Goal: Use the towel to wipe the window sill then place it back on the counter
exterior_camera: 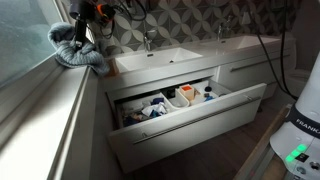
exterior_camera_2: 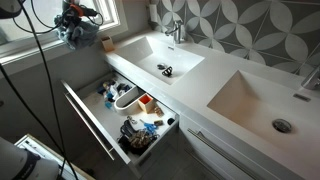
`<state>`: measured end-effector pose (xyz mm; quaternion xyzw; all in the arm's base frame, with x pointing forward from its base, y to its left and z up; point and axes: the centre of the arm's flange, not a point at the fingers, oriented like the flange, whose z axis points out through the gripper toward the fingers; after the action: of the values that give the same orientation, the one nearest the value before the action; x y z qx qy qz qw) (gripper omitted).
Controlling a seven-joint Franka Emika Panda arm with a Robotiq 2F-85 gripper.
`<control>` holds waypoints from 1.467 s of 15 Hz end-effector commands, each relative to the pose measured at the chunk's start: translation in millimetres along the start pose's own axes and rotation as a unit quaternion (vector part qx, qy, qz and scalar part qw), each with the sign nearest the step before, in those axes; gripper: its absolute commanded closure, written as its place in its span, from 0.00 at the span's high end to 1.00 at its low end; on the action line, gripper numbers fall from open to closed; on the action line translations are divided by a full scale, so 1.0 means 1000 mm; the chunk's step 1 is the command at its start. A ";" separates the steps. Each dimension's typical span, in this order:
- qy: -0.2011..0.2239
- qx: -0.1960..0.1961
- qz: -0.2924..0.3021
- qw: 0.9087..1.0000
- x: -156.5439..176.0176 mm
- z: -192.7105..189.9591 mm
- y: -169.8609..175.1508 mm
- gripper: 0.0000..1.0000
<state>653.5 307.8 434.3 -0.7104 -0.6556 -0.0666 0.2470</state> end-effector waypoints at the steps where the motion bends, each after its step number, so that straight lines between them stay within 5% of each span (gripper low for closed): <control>1: -0.031 -0.088 0.026 0.995 0.005 0.010 0.041 0.07; 8: -0.053 -0.244 0.062 0.966 0.002 -0.009 0.077 0.07; 9: -0.029 -0.201 0.050 0.978 -0.001 -0.025 0.048 0.29; 14: -0.039 -0.229 0.050 0.971 0.001 -0.026 0.054 0.29; 15: -0.039 -0.229 0.051 0.971 0.001 -0.026 0.054 0.07; 22: -0.018 -0.358 0.082 0.930 -0.007 -0.039 0.104 0.07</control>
<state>737.0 275.4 442.8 -0.7990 -0.5555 -0.2304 0.0042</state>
